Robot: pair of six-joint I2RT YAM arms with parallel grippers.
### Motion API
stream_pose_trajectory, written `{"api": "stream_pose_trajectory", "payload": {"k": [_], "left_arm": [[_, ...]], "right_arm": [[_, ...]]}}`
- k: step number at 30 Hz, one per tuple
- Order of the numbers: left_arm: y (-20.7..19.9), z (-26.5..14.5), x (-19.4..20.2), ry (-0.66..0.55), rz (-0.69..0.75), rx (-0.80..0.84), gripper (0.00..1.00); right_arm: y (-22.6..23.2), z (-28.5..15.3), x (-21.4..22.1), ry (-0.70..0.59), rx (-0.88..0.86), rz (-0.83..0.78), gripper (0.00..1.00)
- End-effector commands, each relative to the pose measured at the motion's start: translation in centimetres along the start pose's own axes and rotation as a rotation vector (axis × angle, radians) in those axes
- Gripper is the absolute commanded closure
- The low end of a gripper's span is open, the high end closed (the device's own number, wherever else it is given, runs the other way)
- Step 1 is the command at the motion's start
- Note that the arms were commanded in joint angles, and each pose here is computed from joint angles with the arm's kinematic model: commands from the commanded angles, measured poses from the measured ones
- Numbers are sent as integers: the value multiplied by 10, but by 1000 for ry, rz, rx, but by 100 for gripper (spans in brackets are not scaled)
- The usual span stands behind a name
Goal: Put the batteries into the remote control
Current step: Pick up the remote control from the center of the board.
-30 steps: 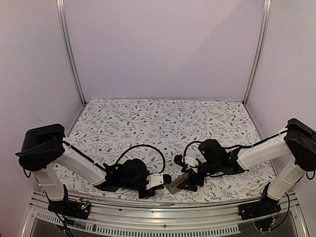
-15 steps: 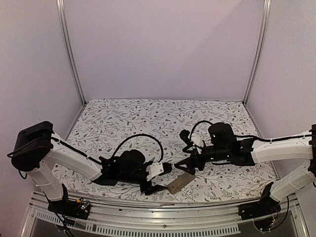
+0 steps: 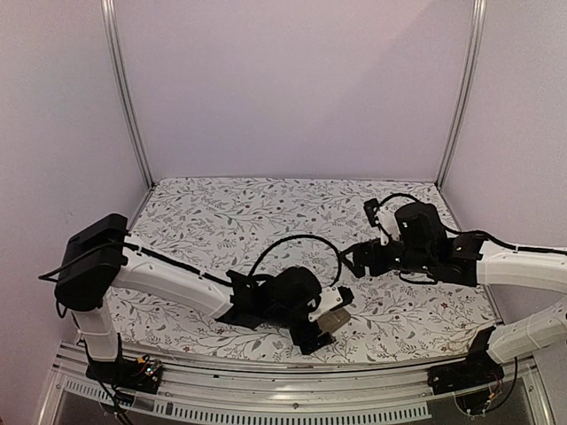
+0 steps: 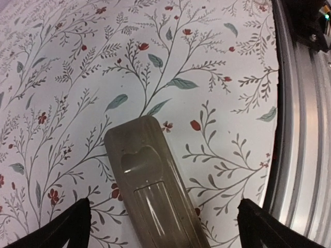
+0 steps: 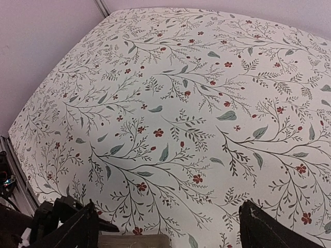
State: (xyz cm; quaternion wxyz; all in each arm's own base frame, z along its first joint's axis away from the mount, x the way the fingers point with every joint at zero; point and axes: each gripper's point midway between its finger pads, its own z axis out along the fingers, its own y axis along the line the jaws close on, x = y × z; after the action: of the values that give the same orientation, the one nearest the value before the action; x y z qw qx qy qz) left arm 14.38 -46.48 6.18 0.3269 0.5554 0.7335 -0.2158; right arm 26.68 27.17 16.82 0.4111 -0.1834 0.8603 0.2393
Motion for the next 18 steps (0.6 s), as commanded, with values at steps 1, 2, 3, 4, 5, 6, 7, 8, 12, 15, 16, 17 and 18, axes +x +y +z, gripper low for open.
{"api": "stream_pose_trajectory", "payload": {"k": [1, 2, 3, 4, 5, 6, 7, 8, 12, 15, 16, 17, 18], "left_arm": [[4, 24, 59, 267, 31, -99, 3], [6, 25, 61, 274, 24, -111, 3], [6, 26, 61, 274, 20, -117, 3], [7, 26, 60, 270, 15, -118, 3], [7, 25, 60, 268, 12, -117, 3], [8, 26, 60, 266, 9, -118, 3], [7, 27, 61, 269, 5, -113, 4], [5, 29, 64, 277, 0, -104, 6], [2, 29, 69, 302, -12, -84, 27], [2, 25, 69, 313, -17, -72, 38], [3, 24, 70, 314, -25, -66, 40], [3, 22, 71, 315, -29, -59, 43], [4, 22, 72, 316, -37, -50, 46]], "right_arm": [[-15, -11, 15, 9, 52, 66, 7], [-16, -12, 17, 7, 54, 74, 7], [-17, -15, 17, -2, 50, 81, 7], [-16, -18, 17, -12, 43, 86, 7], [-17, -20, 19, -17, 40, 91, 7], [-17, -23, 18, -32, 32, 95, 7], [-17, -24, 18, -40, 27, 99, 7], [-17, -26, 18, -49, 23, 100, 7], [-17, -30, 17, -58, 21, 106, 8], [-15, -30, 16, -57, 9, 108, 8], [-14, -30, 16, -55, 5, 107, 8], [-13, -29, 15, -54, 2, 103, 8], [-12, -29, 15, -53, -2, 100, 8]]}}
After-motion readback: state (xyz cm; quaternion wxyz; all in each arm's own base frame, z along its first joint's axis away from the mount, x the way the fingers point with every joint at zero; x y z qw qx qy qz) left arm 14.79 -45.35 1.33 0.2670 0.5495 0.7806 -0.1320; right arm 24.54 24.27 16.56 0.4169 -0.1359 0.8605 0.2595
